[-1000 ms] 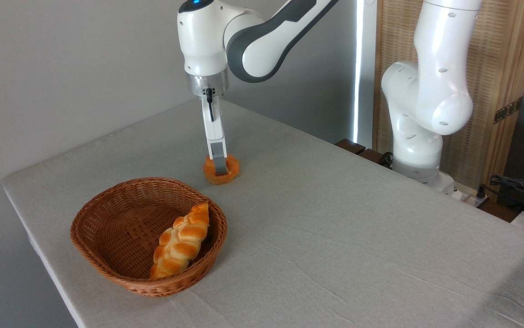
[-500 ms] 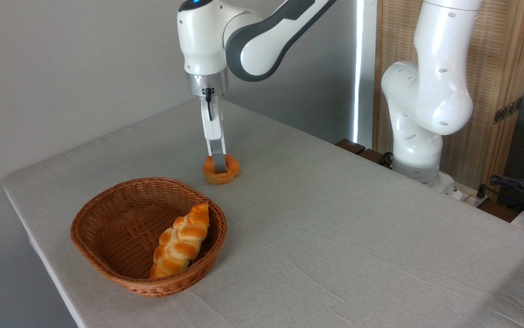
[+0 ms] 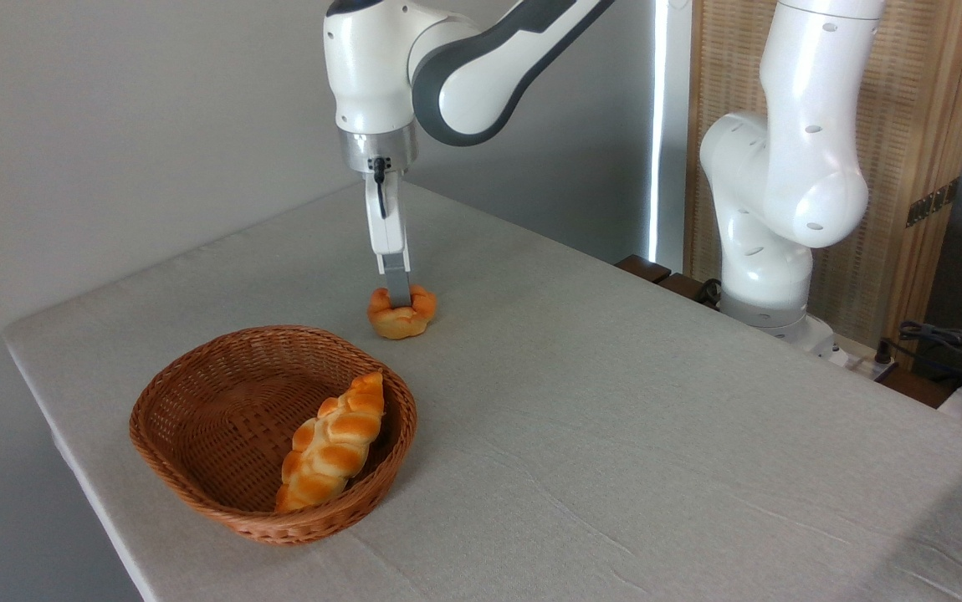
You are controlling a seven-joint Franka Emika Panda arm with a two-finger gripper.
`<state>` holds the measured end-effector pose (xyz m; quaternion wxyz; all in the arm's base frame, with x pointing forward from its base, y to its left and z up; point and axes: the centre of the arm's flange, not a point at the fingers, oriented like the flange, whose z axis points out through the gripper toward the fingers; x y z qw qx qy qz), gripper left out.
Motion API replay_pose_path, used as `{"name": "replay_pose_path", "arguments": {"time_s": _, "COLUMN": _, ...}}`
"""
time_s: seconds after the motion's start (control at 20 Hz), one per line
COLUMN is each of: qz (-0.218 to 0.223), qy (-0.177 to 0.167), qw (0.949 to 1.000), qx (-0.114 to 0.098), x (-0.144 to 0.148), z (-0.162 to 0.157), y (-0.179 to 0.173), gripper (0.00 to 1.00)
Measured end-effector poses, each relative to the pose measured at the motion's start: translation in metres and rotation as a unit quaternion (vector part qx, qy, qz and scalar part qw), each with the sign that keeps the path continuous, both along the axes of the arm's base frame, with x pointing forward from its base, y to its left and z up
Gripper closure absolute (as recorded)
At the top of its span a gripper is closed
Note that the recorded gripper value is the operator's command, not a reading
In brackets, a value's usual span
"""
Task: Put bread into the basket
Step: 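Carry the bun over the wicker basket beside the braided loaf, then open the gripper to release the bun and raise it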
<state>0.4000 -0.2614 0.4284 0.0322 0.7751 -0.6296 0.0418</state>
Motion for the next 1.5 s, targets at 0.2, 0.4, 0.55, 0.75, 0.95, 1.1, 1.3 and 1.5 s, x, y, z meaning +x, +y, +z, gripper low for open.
{"name": "replay_pose_path", "arguments": {"time_s": 0.2, "qz": 0.042, "qy": 0.009, "qw": 0.9990, "qx": -0.008, "x": 0.037, "z": 0.069, "y": 0.035, "gripper": 0.97}}
{"name": "replay_pose_path", "arguments": {"time_s": 0.4, "qz": 0.105, "qy": -0.034, "qw": 0.9914, "qx": -0.070, "x": 0.084, "z": 0.144, "y": 0.095, "gripper": 0.89}}
{"name": "replay_pose_path", "arguments": {"time_s": 0.55, "qz": 0.105, "qy": -0.100, "qw": 0.9840, "qx": -0.104, "x": 0.118, "z": 0.146, "y": 0.116, "gripper": 0.63}}
{"name": "replay_pose_path", "arguments": {"time_s": 0.75, "qz": 0.065, "qy": -0.133, "qw": 0.9849, "qx": -0.090, "x": 0.156, "z": 0.092, "y": 0.107, "gripper": 0.00}}
{"name": "replay_pose_path", "arguments": {"time_s": 0.95, "qz": 0.053, "qy": -0.123, "qw": 0.9880, "qx": -0.078, "x": 0.171, "z": 0.056, "y": 0.103, "gripper": 0.00}}
{"name": "replay_pose_path", "arguments": {"time_s": 1.1, "qz": 0.050, "qy": -0.122, "qw": 0.9882, "qx": -0.078, "x": 0.171, "z": 0.055, "y": 0.101, "gripper": 0.00}}
{"name": "replay_pose_path", "arguments": {"time_s": 1.3, "qz": 0.050, "qy": -0.123, "qw": 0.9881, "qx": -0.078, "x": 0.170, "z": 0.056, "y": 0.099, "gripper": 0.00}}
{"name": "replay_pose_path", "arguments": {"time_s": 1.5, "qz": 0.049, "qy": -0.123, "qw": 0.9878, "qx": -0.081, "x": 0.170, "z": 0.058, "y": 0.097, "gripper": 0.00}}
